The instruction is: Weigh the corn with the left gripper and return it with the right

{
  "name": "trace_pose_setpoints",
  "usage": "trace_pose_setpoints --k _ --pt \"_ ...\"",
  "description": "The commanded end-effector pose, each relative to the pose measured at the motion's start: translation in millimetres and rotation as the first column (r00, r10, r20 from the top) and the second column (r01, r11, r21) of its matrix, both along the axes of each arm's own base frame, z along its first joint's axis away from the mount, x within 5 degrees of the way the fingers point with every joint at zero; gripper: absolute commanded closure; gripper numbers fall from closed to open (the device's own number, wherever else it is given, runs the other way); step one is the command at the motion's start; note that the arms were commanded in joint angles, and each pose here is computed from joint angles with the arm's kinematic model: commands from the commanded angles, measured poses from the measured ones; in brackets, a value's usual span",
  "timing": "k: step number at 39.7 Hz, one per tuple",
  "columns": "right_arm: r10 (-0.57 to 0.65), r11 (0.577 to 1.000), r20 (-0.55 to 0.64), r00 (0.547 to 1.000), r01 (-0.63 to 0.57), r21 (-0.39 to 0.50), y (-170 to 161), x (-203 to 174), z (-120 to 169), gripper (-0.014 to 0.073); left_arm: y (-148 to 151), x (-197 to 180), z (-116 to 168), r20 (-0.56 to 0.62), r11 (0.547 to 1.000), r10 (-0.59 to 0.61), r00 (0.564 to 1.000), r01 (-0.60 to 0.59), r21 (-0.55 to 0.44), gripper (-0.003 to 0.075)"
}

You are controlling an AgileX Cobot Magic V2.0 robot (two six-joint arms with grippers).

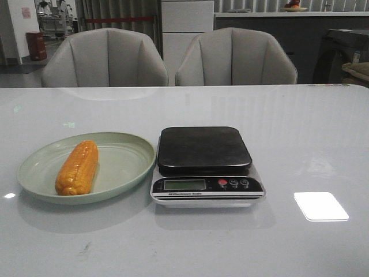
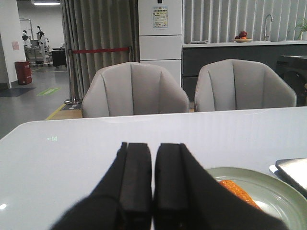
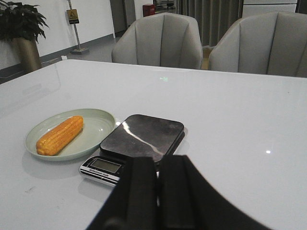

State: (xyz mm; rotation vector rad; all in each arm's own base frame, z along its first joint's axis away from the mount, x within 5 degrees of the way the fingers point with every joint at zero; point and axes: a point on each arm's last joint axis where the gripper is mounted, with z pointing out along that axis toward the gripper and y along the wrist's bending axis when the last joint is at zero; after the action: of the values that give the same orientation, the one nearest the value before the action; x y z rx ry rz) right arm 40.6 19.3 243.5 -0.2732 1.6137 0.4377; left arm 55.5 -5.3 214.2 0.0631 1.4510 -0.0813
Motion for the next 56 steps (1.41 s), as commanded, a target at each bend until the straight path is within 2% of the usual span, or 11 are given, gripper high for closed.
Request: trace_pose_setpoints --k 1,27,32,37,44,53,56 --pt "-0.008 1.0 0.09 0.996 0.006 0.023 -1 0 15 0.0448 -1 -2 -2 0.073 1.0 -0.015 0.997 0.016 -0.009 0.0606" --pt "-0.016 1.0 0.089 0.996 0.014 0.022 -1 0 15 0.0448 -1 -2 -2 0.073 1.0 -0.015 0.997 0.016 -0.009 0.0606" --pt "-0.08 0.997 0.09 0.993 0.078 0.023 -3 1 15 0.0448 -1 -2 -2 0.073 1.0 -0.015 0.997 0.016 -0.009 0.0606" --pt "-0.195 0.981 0.098 0.976 0.195 0.009 -8 3 13 0.0448 -1 -2 -2 0.073 1.0 -0.015 0.997 0.016 -0.009 0.0606" --pt "-0.315 0.949 0.11 0.943 0.316 0.013 -13 10 -5 0.0448 -1 -2 -2 0.073 1.0 -0.015 0.997 0.016 -0.009 0.0606" --pt "-0.329 0.944 0.165 0.93 0.33 0.022 -13 15 -38 0.0448 -1 -2 -2 0.073 1.0 -0.015 0.997 0.016 -0.009 0.0606" --pt "-0.331 0.943 0.162 0.93 0.332 0.019 -13 14 -38 0.0448 -1 -2 -2 0.073 1.0 -0.015 0.997 0.016 -0.009 0.0606"
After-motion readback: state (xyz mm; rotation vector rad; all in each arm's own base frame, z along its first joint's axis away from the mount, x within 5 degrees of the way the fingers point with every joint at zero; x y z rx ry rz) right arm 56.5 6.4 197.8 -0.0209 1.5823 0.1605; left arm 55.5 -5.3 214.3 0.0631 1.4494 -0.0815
